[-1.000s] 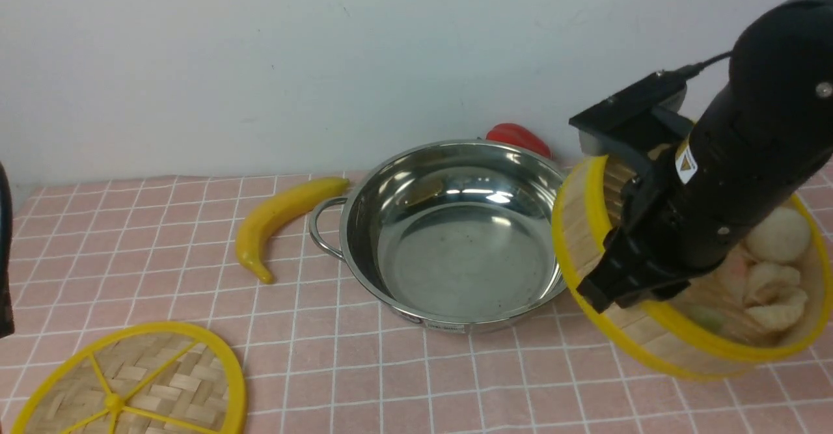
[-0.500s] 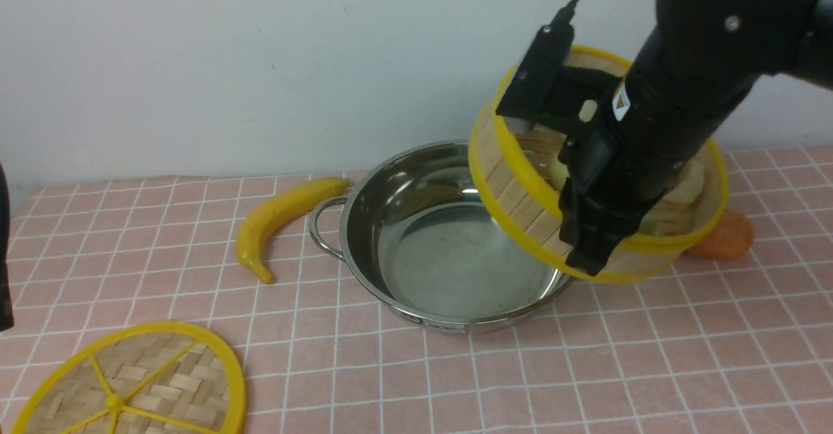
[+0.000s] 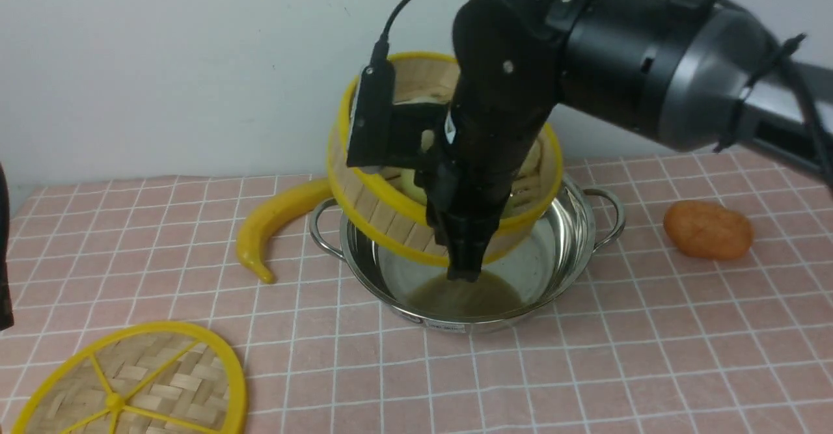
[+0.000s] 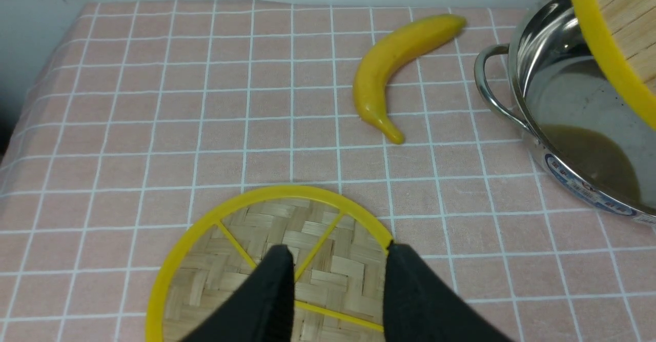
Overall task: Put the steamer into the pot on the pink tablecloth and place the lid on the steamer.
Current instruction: 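Place the bamboo steamer basket of food into the steel pot with the right gripper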
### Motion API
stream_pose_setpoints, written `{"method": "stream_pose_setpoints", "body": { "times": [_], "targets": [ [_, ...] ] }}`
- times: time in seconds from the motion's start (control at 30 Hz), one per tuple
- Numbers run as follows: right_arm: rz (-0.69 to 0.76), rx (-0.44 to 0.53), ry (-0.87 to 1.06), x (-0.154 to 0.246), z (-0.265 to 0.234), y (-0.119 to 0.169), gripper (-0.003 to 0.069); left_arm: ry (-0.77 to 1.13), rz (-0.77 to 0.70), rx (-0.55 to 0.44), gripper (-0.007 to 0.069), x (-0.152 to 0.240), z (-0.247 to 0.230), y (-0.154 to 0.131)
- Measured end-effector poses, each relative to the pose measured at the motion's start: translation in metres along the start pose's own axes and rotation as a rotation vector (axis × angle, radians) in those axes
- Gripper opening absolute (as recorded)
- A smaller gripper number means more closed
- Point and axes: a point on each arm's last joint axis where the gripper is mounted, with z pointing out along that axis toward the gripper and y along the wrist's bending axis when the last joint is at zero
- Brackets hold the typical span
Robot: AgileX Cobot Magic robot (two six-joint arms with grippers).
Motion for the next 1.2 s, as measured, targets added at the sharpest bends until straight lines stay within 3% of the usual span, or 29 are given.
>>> {"method": "stream_pose_setpoints", "body": {
  "times": [0.27,1.2],
  "targets": [
    [-0.019,0.013,0.114,0.004,0.035,-0.003,0.0089,0.000,-0.001,0.001,0.0243,0.000,0.000,0.000],
    [-0.025,-0.052,0.222,0.008,0.103,0.005,0.0088,0.002,-0.025,0.041,0.0243,0.000,0.000,-0.004]
  ]
}}
